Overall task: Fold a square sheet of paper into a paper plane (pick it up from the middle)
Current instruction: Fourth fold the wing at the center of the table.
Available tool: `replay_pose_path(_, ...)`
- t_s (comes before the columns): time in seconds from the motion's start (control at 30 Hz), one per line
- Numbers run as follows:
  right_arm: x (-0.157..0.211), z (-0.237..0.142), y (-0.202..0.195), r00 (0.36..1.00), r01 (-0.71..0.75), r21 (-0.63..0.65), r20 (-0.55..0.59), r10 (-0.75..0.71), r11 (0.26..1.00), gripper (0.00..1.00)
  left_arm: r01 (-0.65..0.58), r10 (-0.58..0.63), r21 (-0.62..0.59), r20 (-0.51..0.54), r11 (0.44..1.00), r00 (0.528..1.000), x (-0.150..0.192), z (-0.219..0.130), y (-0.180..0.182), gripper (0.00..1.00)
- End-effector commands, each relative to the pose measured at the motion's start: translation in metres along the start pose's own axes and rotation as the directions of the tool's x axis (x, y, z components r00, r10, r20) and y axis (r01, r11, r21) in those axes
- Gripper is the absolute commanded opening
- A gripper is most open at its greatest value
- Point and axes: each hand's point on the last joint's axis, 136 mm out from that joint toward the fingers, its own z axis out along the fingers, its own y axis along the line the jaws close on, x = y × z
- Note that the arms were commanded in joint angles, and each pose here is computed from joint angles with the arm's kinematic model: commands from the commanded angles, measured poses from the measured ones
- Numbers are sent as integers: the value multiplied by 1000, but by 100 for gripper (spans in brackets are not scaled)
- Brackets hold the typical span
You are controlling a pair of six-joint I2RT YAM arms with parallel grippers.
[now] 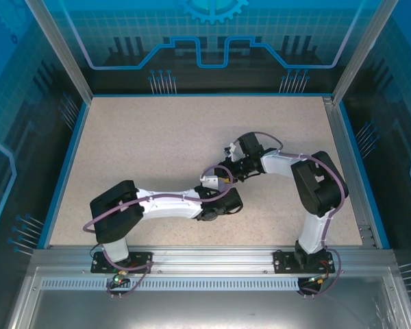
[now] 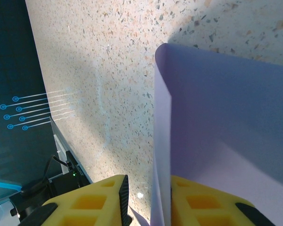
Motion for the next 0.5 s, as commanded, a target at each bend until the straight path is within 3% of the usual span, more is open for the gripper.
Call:
replay_pose_path(0.0, -4, -7, 11, 1000, -10, -29, -8, 10, 1000, 27, 8, -7, -35, 25, 999, 1000, 0, 6, 1, 54)
replay_pose_path(0.47, 0, -5, 5, 1000, -25, -13, -20, 25, 1000, 26, -2, 3, -60, 12, 998, 1000, 5, 16, -4, 36)
